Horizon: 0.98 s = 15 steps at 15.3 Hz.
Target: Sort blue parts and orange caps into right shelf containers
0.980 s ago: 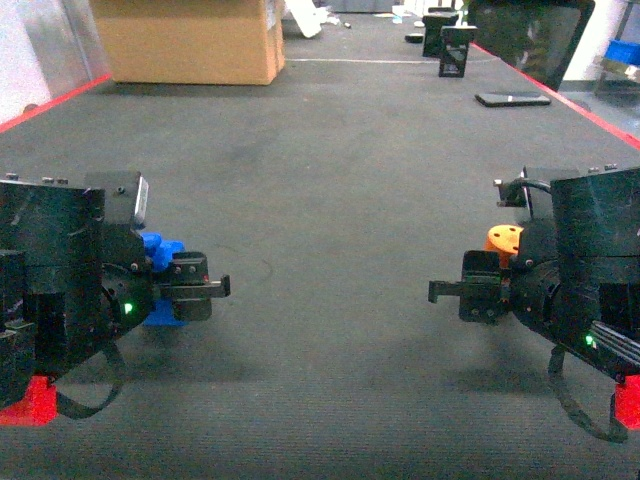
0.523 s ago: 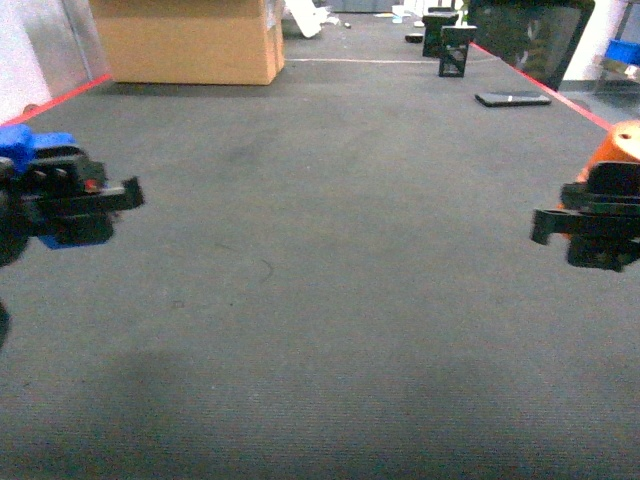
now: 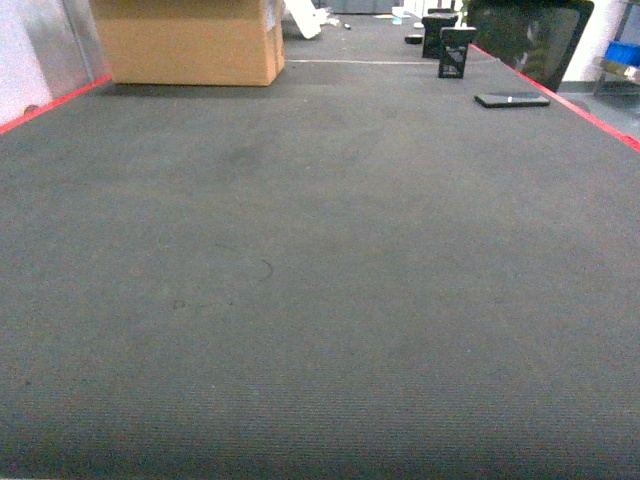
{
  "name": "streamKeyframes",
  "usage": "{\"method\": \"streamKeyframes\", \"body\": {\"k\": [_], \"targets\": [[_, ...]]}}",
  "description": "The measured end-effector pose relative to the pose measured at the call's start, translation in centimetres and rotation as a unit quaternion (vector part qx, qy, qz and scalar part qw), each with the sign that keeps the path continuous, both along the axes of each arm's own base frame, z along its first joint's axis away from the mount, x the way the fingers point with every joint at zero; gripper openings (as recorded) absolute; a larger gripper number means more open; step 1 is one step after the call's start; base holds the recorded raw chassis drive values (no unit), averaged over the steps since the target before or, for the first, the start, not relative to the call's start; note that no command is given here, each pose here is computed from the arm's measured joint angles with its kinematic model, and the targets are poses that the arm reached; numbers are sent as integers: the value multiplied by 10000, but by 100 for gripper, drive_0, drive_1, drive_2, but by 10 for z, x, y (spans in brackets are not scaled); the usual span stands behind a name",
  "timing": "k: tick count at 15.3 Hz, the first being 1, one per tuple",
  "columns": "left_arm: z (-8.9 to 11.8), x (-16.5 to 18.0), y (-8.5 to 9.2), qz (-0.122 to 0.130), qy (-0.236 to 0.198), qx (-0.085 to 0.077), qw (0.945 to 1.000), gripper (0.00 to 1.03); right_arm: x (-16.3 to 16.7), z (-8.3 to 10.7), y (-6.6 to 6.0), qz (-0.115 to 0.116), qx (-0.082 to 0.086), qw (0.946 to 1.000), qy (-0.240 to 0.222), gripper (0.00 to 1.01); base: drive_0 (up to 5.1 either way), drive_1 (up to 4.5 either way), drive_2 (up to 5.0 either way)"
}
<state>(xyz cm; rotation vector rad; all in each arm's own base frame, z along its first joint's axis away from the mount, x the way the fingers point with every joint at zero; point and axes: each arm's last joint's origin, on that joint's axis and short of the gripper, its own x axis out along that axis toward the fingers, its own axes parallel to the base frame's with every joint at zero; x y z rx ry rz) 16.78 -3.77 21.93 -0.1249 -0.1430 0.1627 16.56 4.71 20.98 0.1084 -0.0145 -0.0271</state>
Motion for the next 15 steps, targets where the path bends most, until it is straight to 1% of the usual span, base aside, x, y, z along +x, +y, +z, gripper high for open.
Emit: {"method": "streamKeyframes", "body": {"k": [1, 2, 3, 4, 5, 6, 8, 11, 12, 13, 14, 15], "targets": [[0, 0, -1, -21, 11, 6, 10000, 42, 0, 1, 0, -21, 2, 10000, -9, 44, 0, 0, 0], [-3, 1, -1, -11, 112, 36, 9999, 42, 1, -2, 1, -34, -43, 9999, 117, 44, 0, 0, 0], [-5, 1, -1, 2, 169, 52, 9998, 42, 1, -3, 0, -27, -61, 9999, 125, 44, 0, 0, 0], [-7, -1, 3, -353, 550, 337, 9973, 42, -1, -3, -3, 101, -218, 9997, 104, 44, 0, 0, 0], [-11, -6, 8, -626, 691, 461, 9946, 42, -6, -7, -9, 144, -337, 9993, 98, 44, 0, 0, 0], [-15, -12, 12, -745, 711, 511, 9934, 42, -12, -15, -17, 99, -419, 9990, 133, 44, 0, 0, 0], [-27, -20, 19, -812, 791, 542, 9921, 42, -20, -22, -24, 115, -447, 9988, 155, 44, 0, 0, 0], [-35, -32, 26, -802, 744, 536, 9925, 42, -31, -29, -34, 119, -478, 9987, 123, 44, 0, 0, 0], [-38, -35, 32, -900, 771, 542, 9915, 42, -33, -31, -35, 116, -480, 9987, 136, 44, 0, 0, 0], [-41, -38, 38, -772, 790, 536, 9924, 42, -36, -33, -39, 218, -482, 9985, 149, 44, 0, 0, 0], [-42, -41, 38, -780, 763, 541, 9926, 42, -40, -34, -48, 49, -492, 9987, 117, 44, 0, 0, 0], [-43, -43, 37, -838, 726, 552, 9923, 42, -42, -36, -48, 83, -499, 9987, 43, 44, 0, 0, 0]]}}
